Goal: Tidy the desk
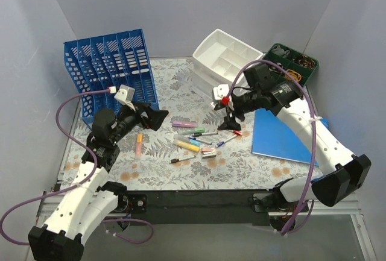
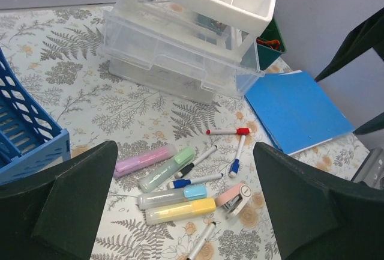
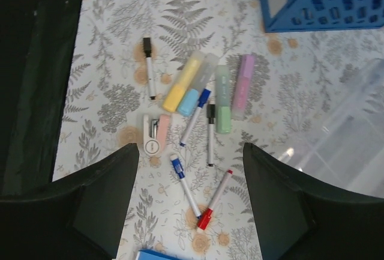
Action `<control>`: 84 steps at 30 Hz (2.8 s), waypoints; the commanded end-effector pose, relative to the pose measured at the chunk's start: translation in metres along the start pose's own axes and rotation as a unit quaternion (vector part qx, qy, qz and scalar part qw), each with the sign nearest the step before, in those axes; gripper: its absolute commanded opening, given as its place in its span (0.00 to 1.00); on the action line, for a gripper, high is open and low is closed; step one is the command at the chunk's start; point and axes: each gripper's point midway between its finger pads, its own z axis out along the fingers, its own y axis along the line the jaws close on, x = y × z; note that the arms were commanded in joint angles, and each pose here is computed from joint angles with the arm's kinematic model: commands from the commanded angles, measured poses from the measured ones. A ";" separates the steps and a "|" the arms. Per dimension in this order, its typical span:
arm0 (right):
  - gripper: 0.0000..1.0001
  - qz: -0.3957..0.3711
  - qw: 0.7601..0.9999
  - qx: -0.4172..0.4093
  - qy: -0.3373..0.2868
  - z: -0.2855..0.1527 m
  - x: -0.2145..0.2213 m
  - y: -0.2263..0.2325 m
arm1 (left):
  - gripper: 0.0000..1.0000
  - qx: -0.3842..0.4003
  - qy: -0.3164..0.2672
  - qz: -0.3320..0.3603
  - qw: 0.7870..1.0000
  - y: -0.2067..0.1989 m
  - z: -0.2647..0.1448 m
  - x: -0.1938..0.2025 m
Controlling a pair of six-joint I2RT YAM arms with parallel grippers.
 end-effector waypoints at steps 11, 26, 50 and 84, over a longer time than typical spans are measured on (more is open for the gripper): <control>0.66 -0.086 0.979 -0.154 0.101 0.093 0.068 0.078 | 0.98 -0.063 -0.012 0.047 0.997 0.022 -0.030 0.017; 0.66 -0.034 0.968 -0.090 0.233 0.138 0.146 0.059 | 0.98 -0.073 -0.007 0.051 0.996 0.027 -0.030 0.019; 0.54 -0.007 0.946 -0.136 0.294 0.155 0.188 0.083 | 0.98 -0.069 -0.013 0.054 0.996 0.023 -0.033 0.016; 0.18 0.092 0.974 0.200 0.051 0.019 -0.013 -0.159 | 0.98 -0.074 0.001 0.050 0.996 0.028 -0.029 0.023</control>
